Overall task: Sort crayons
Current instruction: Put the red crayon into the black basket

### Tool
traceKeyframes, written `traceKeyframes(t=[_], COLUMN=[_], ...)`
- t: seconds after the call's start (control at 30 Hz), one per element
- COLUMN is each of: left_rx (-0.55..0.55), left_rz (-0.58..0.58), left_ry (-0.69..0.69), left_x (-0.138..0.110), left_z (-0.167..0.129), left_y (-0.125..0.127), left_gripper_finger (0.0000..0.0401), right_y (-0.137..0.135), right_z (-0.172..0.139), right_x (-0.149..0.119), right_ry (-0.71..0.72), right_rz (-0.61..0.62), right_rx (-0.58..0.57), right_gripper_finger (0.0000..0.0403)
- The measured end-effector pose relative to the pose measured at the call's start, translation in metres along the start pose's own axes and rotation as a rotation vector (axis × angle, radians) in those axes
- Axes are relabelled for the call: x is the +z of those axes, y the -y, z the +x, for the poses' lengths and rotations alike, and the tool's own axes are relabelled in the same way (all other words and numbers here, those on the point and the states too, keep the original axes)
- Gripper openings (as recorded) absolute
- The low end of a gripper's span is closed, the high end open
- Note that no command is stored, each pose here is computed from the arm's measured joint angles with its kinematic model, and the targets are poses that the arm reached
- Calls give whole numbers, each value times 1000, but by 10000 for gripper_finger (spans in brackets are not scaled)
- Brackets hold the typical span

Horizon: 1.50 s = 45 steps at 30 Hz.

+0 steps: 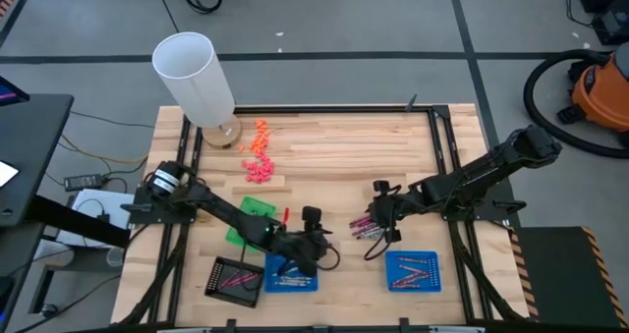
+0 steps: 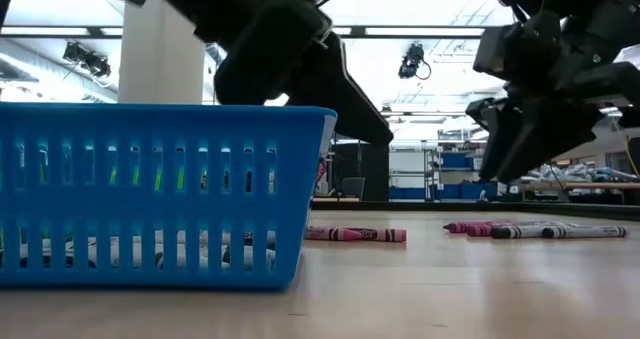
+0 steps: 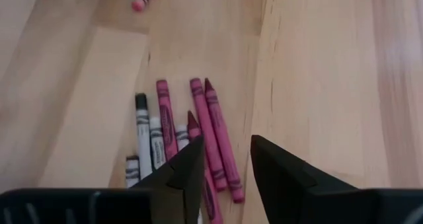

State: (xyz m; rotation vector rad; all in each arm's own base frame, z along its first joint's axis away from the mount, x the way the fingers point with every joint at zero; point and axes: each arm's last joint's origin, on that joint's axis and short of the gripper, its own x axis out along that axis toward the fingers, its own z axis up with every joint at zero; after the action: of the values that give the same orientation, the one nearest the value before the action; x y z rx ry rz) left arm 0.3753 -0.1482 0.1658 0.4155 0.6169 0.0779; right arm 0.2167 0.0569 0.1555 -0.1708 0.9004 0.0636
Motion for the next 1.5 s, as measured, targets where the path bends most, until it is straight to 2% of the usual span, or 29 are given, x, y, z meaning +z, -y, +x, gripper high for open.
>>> traceKeyframes(t=[0.17, 0.33, 0.8, 1.2, 1.33, 1.5], left_rx=[29, 74, 94, 94, 94, 93], left_rz=[-21, -73, -117, -121, -121, -121], left_ry=[136, 229, 244, 244, 244, 244], left_x=[-7, -7, -6, -6, -6, -6], left_z=[-1, 1, 3, 3, 3, 3], left_y=[-3, -12, -19, -19, -19, -19], left_gripper_finger=[172, 172, 172, 172, 172, 172], right_y=[1, 7, 8, 21, 26, 30], right_z=[0, 8, 32, 36, 38, 38], right_x=[-4, -4, -12, -13, -14, -14], right_ry=[-38, -48, -129, -148, -150, -153], right_rz=[8, 21, -30, 23, 27, 43], right_rx=[-8, -49, -49, -17, 0, 9], right_gripper_finger=[154, 158, 158, 157, 145, 97])
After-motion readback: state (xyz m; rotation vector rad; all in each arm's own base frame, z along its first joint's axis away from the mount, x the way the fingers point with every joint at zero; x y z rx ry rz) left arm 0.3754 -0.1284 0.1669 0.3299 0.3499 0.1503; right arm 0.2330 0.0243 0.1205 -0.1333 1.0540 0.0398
